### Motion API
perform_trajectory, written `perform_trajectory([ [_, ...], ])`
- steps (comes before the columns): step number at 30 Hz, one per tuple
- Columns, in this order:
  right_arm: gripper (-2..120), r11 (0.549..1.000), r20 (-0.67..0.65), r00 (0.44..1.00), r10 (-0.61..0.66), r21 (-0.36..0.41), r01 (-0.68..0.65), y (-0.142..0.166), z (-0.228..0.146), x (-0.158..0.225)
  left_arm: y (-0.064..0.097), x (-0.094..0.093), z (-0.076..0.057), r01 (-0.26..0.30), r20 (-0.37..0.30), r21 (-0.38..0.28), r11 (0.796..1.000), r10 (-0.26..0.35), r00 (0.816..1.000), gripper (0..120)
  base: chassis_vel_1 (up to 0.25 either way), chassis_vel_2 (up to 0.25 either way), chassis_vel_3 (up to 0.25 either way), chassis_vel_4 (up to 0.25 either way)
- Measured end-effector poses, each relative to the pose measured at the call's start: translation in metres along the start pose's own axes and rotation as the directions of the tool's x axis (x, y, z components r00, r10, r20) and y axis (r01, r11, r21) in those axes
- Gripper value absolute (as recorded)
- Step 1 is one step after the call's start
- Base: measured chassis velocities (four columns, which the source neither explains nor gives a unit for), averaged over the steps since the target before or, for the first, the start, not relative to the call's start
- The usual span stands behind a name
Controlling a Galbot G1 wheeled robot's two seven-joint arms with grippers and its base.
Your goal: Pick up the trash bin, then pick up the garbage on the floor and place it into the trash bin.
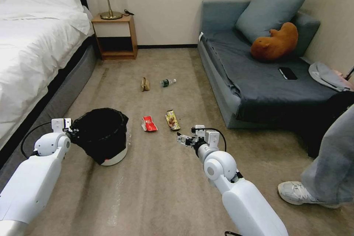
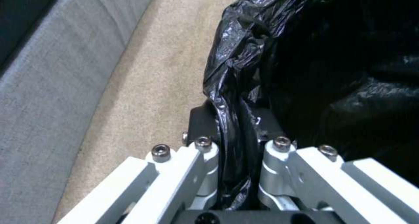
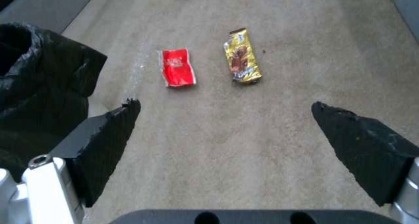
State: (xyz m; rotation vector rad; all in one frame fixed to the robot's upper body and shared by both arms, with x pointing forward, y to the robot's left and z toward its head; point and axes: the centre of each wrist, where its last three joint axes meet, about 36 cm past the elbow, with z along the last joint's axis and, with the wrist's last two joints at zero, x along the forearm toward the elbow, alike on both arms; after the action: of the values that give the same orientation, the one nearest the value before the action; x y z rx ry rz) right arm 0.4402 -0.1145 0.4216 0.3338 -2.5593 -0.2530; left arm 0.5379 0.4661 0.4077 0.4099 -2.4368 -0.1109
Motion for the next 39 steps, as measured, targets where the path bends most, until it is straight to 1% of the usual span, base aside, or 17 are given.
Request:
perform_trajectory([
  [6, 100, 1.0, -0.006, 1.0, 0.002, -0.004, -0.002, -0.001, 0.003, 0.001, 0.003, 0.004, 0.006, -0.001, 0.012, 0.005, 1.0, 0.001, 1.0, 8, 0.0, 0.0, 0.0, 0.0],
  [8, 100, 1.0, -0.006, 1.0, 0.004, -0.003, -0.005, -0.001, 0.006, 0.001, 0.006, 0.005, 0.008, 0.004, 0.031, 0.01, 1.0, -0.004, 1.0, 8, 0.0, 0.0, 0.0, 0.0],
  [12, 100, 1.0, -0.006, 1.0, 0.009, -0.001, -0.009, -0.001, 0.009, 0.001, 0.011, 0.007, 0.008, 0.01, 0.055, 0.018, 1.0, -0.011, 0.998, 8, 0.0, 0.0, 0.0, 0.0],
  [14, 100, 1.0, -0.003, 1.0, 0.01, 0.0, -0.01, -0.002, 0.011, 0.001, 0.018, 0.013, 0.005, 0.021, 0.096, 0.025, 0.999, -0.023, 0.995, 7, 0.0, 0.0, 0.0, 0.0],
  [15, 100, 1.0, -0.003, 1.0, 0.01, 0.0, -0.01, -0.002, 0.011, 0.001, 0.018, 0.013, 0.005, 0.021, 0.096, 0.025, 0.999, -0.023, 0.995, 7, 0.0, 0.0, 0.0, 0.0],
  [17, 100, 1.0, 0.002, 1.0, 0.006, -0.001, -0.006, -0.002, 0.011, 0.002, 0.024, 0.022, -0.001, 0.04, 0.145, 0.024, 0.999, -0.043, 0.988, 6, 0.0, 0.0, 0.0, 0.0],
  [19, 100, 1.0, 0.004, 1.0, 0.005, -0.001, -0.005, -0.002, 0.01, 0.002, 0.025, 0.025, -0.002, 0.043, 0.155, 0.024, 0.999, -0.047, 0.987, 6, 0.0, 0.0, 0.0, 0.0],
  [20, 100, 1.0, 0.012, 1.0, -0.002, 0.0, 0.002, -0.001, 0.009, 0.001, 0.028, 0.031, -0.006, 0.053, 0.181, 0.019, 0.998, -0.056, 0.982, 6, 0.0, 0.0, 0.0, 0.0],
  [21, 100, 1.0, 0.012, 1.0, -0.002, 0.0, 0.002, -0.001, 0.009, 0.001, 0.028, 0.031, -0.006, 0.053, 0.181, 0.019, 0.998, -0.056, 0.982, 6, 0.0, 0.0, 0.0, 0.0],
  [23, 100, 1.0, 0.024, 1.0, -0.014, 0.0, 0.014, 0.0, 0.007, 0.001, 0.031, 0.042, -0.011, 0.065, 0.216, 0.006, 0.998, -0.065, 0.974, 6, 0.0, 0.0, 0.0, 0.0],
  [24, 100, 1.0, 0.024, 1.0, -0.014, 0.0, 0.014, 0.0, 0.007, 0.001, 0.031, 0.042, -0.011, 0.065, 0.216, 0.006, 0.998, -0.065, 0.974, 6, 0.0, 0.0, 0.0, 0.0],
  [26, 100, 1.0, 0.034, 0.999, -0.027, -0.001, 0.027, 0.0, 0.007, 0.001, 0.034, 0.052, -0.014, 0.075, 0.243, -0.006, 0.997, -0.072, 0.967, 6, 0.0, 0.0, 0.0, 0.0],
  [27, 100, 1.0, 0.034, 0.999, -0.027, -0.001, 0.027, 0.0, 0.007, 0.001, 0.034, 0.052, -0.014, 0.075, 0.243, -0.006, 0.997, -0.072, 0.967, 6, 0.0, 0.0, 0.0, 0.0],
  [29, 100, 0.999, 0.042, 0.998, -0.038, -0.001, 0.038, 0.001, 0.008, 0.0, 0.038, 0.061, -0.014, 0.083, 0.26, -0.015, 0.996, -0.076, 0.963, 6, 0.0, 0.0, 0.0, 0.0],
  [30, 100, 0.999, 0.042, 0.998, -0.038, -0.001, 0.038, 0.001, 0.008, 0.0, 0.038, 0.061, -0.014, 0.083, 0.26, -0.015, 0.996, -0.076, 0.963, 6, 0.0, 0.0, 0.0, 0.0],
  [33, 100, 0.999, 0.049, 0.998, -0.05, -0.001, 0.05, 0.001, 0.009, 0.0, 0.045, 0.072, -0.016, 0.094, 0.276, -0.026, 0.995, -0.083, 0.957, 6, 0.0, 0.0, 0.0, 0.0],
  [39, 100, 0.999, 0.051, 0.997, -0.054, 0.002, 0.054, 0.0, 0.011, -0.003, 0.054, 0.082, -0.021, 0.107, 0.291, -0.031, 0.994, -0.093, 0.952, 5, 0.0, 0.0, 0.0, 0.0],
])
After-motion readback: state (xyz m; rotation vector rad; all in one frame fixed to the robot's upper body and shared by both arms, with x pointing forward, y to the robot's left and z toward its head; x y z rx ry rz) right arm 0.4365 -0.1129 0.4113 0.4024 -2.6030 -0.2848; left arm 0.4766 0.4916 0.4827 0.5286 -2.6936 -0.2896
